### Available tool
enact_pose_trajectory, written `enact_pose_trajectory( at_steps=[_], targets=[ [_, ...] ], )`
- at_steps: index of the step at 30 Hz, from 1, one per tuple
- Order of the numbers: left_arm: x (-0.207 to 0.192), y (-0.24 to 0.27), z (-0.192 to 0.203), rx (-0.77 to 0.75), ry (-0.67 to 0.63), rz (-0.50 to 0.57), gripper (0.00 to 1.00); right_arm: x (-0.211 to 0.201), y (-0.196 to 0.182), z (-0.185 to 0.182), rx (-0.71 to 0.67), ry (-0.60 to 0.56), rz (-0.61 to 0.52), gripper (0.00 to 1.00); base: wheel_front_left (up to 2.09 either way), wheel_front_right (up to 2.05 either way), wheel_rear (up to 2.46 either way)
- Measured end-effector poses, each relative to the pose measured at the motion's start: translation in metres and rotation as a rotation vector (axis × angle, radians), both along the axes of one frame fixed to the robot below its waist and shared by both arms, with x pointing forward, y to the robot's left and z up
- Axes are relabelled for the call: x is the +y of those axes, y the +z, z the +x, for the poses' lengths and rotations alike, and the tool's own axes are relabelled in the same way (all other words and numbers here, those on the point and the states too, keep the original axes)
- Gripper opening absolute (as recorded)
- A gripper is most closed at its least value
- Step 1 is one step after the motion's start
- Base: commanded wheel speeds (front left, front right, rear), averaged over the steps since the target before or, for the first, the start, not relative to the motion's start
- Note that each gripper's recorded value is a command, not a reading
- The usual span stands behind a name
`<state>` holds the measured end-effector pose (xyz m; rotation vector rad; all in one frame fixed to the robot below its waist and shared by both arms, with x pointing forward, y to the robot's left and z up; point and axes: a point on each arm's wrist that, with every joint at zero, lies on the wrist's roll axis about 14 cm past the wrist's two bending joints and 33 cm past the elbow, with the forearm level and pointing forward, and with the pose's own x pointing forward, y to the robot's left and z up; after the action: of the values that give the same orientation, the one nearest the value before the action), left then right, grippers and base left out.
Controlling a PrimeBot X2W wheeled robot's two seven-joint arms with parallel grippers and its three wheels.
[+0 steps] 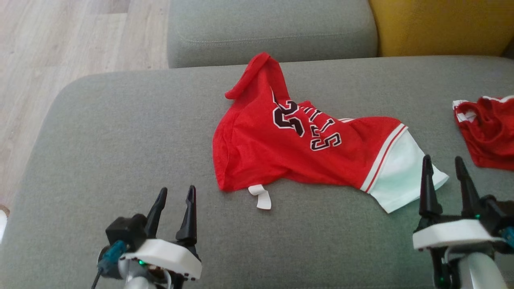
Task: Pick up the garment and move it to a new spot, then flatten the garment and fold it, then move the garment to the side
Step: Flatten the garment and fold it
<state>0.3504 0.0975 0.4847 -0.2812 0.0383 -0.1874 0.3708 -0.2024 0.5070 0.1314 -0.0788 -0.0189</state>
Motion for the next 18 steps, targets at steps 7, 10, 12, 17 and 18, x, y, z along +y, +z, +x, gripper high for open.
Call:
enact_pose_trajectory(
  at_steps=[7, 10, 12, 17, 18],
  targets=[
    [0.004, -0.001, -0.004, 0.004, 0.017, 0.002, 1.00, 0.011, -0.002, -0.004, 0.004, 0.031, 0.007, 1.00, 0.00, 0.00, 0.00],
    [0.005, -0.002, -0.004, 0.006, 0.021, 0.004, 1.00, 0.014, -0.001, -0.003, 0.001, 0.041, 0.006, 1.00, 0.00, 0.00, 0.00],
    [0.005, -0.002, -0.004, 0.006, 0.022, 0.004, 1.00, 0.016, -0.001, -0.003, 0.002, 0.047, 0.005, 1.00, 0.00, 0.00, 0.00],
    [0.006, -0.002, -0.004, 0.009, 0.029, 0.006, 1.00, 0.020, 0.000, -0.002, 0.004, 0.062, 0.004, 1.00, 0.00, 0.00, 0.00],
    [0.007, -0.003, -0.004, 0.009, 0.031, 0.006, 1.00, 0.021, 0.000, -0.001, 0.006, 0.066, 0.003, 1.00, 0.00, 0.00, 0.00]
  ],
)
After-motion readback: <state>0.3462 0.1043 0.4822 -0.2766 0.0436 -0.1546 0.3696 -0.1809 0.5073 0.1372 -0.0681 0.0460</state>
